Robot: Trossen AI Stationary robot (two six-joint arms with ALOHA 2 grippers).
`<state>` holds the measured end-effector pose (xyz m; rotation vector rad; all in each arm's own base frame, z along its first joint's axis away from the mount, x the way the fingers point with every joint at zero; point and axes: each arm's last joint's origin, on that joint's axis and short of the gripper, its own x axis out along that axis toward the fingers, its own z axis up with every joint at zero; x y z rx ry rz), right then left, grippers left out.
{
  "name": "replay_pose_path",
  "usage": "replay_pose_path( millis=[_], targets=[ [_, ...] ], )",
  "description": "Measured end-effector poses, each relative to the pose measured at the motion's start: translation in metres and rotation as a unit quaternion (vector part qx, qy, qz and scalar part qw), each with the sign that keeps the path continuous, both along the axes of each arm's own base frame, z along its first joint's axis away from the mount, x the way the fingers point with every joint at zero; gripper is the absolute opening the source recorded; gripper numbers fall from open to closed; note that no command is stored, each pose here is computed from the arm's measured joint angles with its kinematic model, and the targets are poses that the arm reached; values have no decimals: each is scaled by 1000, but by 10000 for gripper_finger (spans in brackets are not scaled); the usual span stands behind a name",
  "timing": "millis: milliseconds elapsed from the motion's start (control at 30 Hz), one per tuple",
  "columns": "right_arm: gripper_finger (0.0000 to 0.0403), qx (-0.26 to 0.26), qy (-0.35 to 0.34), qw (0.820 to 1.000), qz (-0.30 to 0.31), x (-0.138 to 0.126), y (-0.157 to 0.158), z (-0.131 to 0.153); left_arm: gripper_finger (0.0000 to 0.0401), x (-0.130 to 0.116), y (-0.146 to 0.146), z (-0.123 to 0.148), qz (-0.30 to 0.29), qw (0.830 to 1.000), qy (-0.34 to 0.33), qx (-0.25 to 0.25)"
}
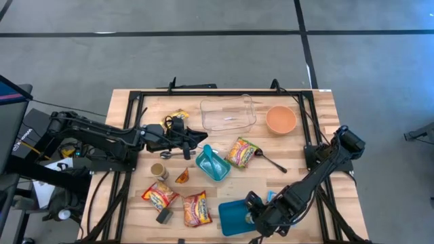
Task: Pick & Place Food Item
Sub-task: Put the black seasoning bottle into the blue bin
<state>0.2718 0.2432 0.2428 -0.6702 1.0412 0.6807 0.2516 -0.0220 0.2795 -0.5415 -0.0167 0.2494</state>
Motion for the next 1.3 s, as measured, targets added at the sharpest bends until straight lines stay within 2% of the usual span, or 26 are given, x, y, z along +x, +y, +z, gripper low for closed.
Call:
replay_pose_path(
  millis=[233, 500, 867, 1300],
  targets=[
    [202, -4, 4, 1000, 6, -1, 0, -1, 36, 0, 0, 0, 0, 1000, 0, 0],
    [202, -25, 38, 999, 20, 5, 8, -29, 36, 0, 0, 0, 2, 1000, 0, 0],
    [203, -22, 51, 998, 31, 5, 9, -32, 36, 0, 0, 0, 2, 1000, 0, 0],
    [205, -46, 37, 992, 107, 5, 9, -32, 36, 0, 0, 0, 2, 1000, 0, 0]
  ],
)
